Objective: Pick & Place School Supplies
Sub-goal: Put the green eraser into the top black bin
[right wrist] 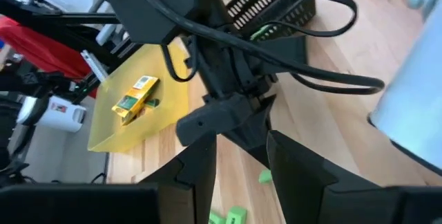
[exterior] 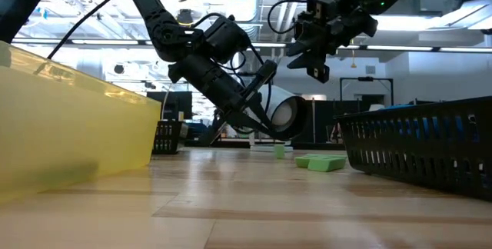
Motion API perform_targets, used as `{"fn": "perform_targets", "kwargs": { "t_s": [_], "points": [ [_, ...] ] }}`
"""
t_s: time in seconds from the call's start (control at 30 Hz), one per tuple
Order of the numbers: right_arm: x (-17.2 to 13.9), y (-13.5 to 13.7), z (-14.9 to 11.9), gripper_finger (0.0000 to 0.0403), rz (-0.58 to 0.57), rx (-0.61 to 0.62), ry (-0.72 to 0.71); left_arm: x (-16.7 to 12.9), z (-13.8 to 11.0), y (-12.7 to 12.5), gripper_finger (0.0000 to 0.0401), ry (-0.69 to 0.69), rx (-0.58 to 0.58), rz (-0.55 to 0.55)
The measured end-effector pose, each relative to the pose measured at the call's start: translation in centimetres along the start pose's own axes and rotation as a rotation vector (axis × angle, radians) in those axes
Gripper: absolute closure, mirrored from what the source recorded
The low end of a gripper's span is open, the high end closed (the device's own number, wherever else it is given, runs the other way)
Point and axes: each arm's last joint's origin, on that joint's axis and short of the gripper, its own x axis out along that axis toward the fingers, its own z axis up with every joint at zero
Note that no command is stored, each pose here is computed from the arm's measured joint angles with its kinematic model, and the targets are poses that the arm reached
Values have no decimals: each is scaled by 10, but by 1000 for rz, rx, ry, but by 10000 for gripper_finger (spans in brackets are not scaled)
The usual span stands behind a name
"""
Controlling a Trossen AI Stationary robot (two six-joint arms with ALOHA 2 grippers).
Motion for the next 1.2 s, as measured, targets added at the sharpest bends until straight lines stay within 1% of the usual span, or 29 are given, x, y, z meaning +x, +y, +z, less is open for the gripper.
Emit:
{"fn": "perform_targets", "kwargs": {
  "t_s": [0.1,0.3,0.43,0.57,0.6,0.67,0.73,0.8,0.93,1.07,1.2],
  "points": [
    [0,1,0,280,18,-1,3,0,0,0,399,0,1,-1],
    [0,1,1,277,19,-6,-3,-3,0,-4,400,-1,40,-12],
    [0,1,1,277,26,-9,-5,-20,0,-24,400,-18,135,-89],
    [-2,2,5,278,83,-34,-30,-46,3,-45,400,-45,216,-155],
    [-3,3,8,279,107,-45,-43,-52,3,-48,401,-48,222,-145],
    [-7,8,19,279,169,-78,-90,-62,2,-45,401,-29,219,-65],
    [-19,20,35,279,229,-148,-170,-67,0,-33,401,17,219,63],
    [-37,35,53,279,262,-243,-272,-73,-3,-27,401,47,221,146],
    [-75,61,79,279,271,-371,-412,-79,-5,-30,401,72,227,147],
    [-115,77,96,280,236,-420,-498,-74,-2,-42,401,78,247,156],
    [-146,84,104,280,189,-435,-554,-59,3,-55,401,120,271,154]
  ]
}}
